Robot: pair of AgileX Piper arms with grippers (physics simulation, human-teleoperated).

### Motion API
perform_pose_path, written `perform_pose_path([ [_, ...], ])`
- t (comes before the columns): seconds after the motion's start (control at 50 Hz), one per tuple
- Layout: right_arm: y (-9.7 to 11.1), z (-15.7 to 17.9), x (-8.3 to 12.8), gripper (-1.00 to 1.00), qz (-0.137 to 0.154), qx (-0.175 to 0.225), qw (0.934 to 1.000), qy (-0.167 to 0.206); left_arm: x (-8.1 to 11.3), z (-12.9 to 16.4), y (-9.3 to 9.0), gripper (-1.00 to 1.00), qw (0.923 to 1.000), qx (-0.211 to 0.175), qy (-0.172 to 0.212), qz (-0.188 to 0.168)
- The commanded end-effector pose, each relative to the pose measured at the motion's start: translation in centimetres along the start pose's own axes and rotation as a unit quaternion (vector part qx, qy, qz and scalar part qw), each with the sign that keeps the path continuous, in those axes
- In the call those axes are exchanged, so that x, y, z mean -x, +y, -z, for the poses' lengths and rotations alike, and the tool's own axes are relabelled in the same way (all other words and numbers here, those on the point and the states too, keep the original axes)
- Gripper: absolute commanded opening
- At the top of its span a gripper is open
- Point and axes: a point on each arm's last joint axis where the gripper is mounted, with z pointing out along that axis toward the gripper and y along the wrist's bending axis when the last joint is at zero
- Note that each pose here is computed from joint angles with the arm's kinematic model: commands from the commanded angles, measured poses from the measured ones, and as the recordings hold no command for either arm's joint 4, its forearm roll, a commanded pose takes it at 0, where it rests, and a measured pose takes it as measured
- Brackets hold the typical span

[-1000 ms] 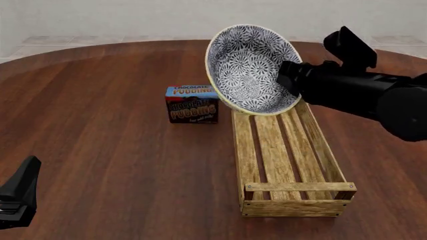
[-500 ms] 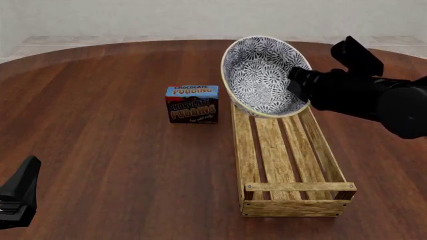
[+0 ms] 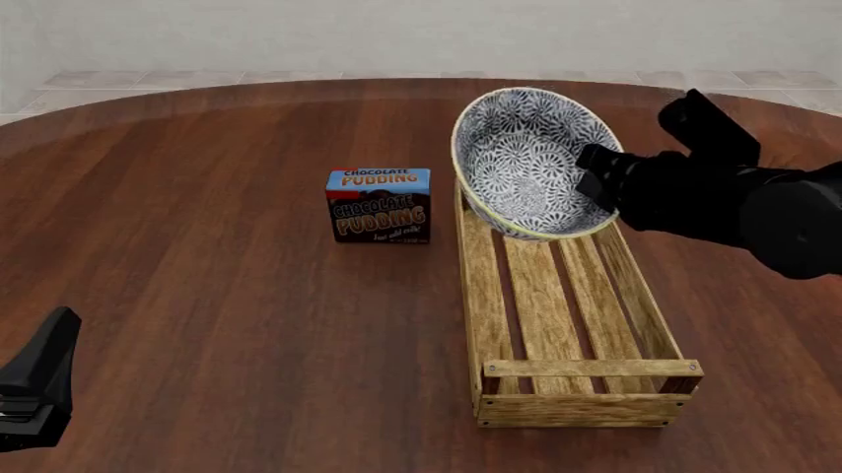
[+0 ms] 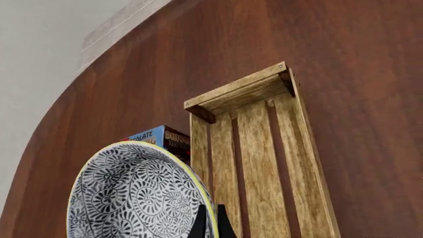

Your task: Pick up the bowl on the left and put it in the tray.

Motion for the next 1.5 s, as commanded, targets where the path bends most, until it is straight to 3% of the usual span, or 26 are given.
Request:
perform_pose_path([
  [0.02,-0.3,-0.2,0.0,-1.0,-0.023,-0.002,0.9997,-0.002,0.0,0.0,0.0,1.0,1.0,0.0,0.0,0.0],
  [1.5,-4.2,-4.4,-1.8,-1.0,-0.057,-0.059,0.9964,0.023,0.0,0.0,0.0,1.0,1.0,0.0,0.0,0.0],
])
